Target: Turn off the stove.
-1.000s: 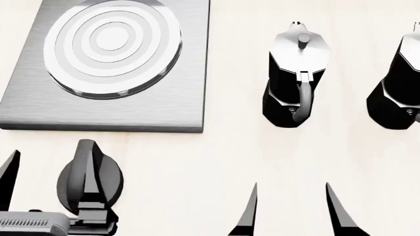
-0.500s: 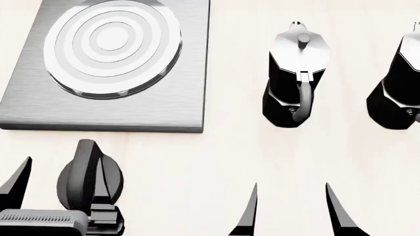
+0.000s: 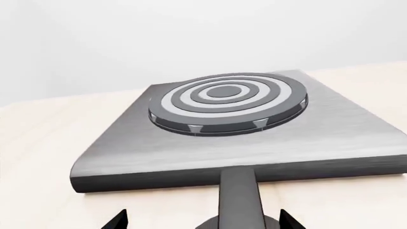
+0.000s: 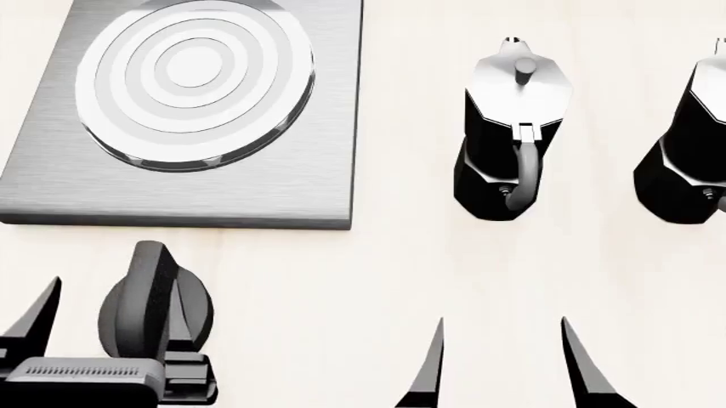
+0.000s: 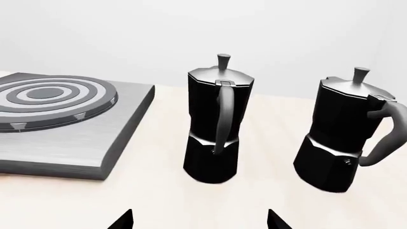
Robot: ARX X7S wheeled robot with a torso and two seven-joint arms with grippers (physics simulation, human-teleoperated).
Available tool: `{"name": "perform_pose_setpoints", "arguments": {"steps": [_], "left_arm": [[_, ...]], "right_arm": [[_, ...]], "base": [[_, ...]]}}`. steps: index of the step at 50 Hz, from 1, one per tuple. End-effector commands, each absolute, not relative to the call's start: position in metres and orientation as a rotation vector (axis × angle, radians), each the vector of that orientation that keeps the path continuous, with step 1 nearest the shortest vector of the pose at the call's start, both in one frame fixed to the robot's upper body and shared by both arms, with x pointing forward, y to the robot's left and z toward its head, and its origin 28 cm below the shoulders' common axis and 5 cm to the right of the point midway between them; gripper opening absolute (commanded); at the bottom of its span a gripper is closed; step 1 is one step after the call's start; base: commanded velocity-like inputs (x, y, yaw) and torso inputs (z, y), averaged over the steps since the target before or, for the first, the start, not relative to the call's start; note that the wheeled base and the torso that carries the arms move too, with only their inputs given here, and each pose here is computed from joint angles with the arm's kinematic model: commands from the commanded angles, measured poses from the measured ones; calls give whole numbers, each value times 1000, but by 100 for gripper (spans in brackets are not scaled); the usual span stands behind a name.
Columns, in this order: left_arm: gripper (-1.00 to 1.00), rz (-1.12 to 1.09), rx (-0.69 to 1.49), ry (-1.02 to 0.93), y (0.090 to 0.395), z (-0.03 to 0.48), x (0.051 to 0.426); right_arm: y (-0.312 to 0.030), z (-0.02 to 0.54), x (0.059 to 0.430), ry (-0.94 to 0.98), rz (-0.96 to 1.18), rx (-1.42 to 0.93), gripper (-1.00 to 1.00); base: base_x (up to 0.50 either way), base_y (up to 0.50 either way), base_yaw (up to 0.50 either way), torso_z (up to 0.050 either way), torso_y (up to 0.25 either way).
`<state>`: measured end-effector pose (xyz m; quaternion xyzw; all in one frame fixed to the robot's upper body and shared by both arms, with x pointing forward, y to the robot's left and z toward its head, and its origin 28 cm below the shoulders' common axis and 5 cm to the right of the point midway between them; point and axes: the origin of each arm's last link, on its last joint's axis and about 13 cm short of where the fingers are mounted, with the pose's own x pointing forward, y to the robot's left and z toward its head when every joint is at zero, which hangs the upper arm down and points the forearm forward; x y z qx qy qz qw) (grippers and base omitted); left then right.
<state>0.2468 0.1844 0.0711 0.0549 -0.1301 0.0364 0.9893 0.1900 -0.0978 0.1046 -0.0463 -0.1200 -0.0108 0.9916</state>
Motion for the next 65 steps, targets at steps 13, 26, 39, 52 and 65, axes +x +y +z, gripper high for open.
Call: {"name": "perform_pose_setpoints", "arguments": {"steps": [13,26,39,52,65], "left_arm": [[100,101,122,-236,189,63,250],[100,115,120,-224,193,62,251],[100,124,107,-204,197,60,247],[100,148,115,-193,203,57,242],[100,173,119,-187,210,55,240]], "right_arm": [[-98,104,190,-238,-22,-93,100],[-97,102,191,-231,-20,-94,100],[-97,100,192,-227,-20,-91,100],[-97,98,193,-219,-18,-91,100],[-97,98,192,-222,-19,-94,100]], "base": [[0,0,0,0,0],[0,0,0,0,0],[0,0,0,0,-1],[0,0,0,0,-2],[0,0,0,-1,-2]]}}
